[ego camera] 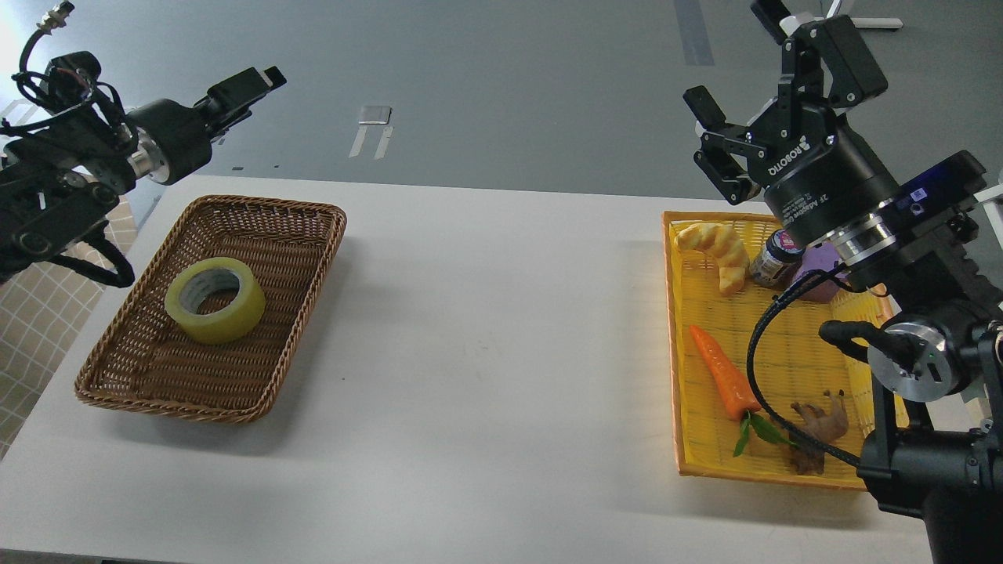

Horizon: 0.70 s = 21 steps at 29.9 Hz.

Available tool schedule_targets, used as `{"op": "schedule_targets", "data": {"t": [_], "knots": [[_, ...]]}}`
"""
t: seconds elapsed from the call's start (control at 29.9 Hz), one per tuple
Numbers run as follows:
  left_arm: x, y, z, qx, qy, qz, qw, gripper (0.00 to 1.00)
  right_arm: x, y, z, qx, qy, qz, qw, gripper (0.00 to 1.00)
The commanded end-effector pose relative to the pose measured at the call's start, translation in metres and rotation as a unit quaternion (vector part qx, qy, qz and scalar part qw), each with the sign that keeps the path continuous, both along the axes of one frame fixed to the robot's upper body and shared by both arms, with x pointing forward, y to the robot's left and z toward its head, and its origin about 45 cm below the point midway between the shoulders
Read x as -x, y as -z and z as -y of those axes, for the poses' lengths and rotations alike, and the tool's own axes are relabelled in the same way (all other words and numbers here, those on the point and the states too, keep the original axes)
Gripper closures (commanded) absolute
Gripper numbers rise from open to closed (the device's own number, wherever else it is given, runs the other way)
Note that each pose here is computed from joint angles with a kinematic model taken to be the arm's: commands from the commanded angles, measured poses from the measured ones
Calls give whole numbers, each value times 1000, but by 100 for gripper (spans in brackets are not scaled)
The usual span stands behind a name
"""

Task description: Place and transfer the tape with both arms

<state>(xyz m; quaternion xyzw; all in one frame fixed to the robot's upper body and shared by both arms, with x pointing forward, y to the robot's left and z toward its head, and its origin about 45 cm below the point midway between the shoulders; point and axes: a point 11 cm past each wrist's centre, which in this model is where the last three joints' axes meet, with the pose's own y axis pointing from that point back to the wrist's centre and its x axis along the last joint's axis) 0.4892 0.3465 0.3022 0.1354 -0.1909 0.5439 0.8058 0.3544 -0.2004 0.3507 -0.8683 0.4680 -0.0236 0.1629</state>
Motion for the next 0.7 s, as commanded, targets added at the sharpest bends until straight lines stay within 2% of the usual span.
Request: {"op": "schedule_targets", "data": {"t": [0.0, 0.23, 0.43, 0.54, 0.57, 0.67], "knots": [[-6, 1, 42, 133, 5, -10, 991, 2, -1, 2, 0, 0, 0, -2, 1000, 0], [7, -31, 127, 240, 100, 3, 966, 2, -5, 4, 2, 0, 5, -7, 1000, 0], [3, -65, 169, 253, 135, 32, 958, 2, -9, -3, 0, 2, 6, 0, 1000, 0], [5, -75, 187, 309, 144, 33, 940, 2, -16, -4, 0, 2, 7, -3, 1000, 0], [7, -74, 187, 328, 142, 30, 933, 2, -17, -6, -1, 2, 6, -1, 1000, 0], [27, -27, 171, 411, 126, -17, 903, 2, -21, -10, -2, 2, 6, 4, 1000, 0]]}}
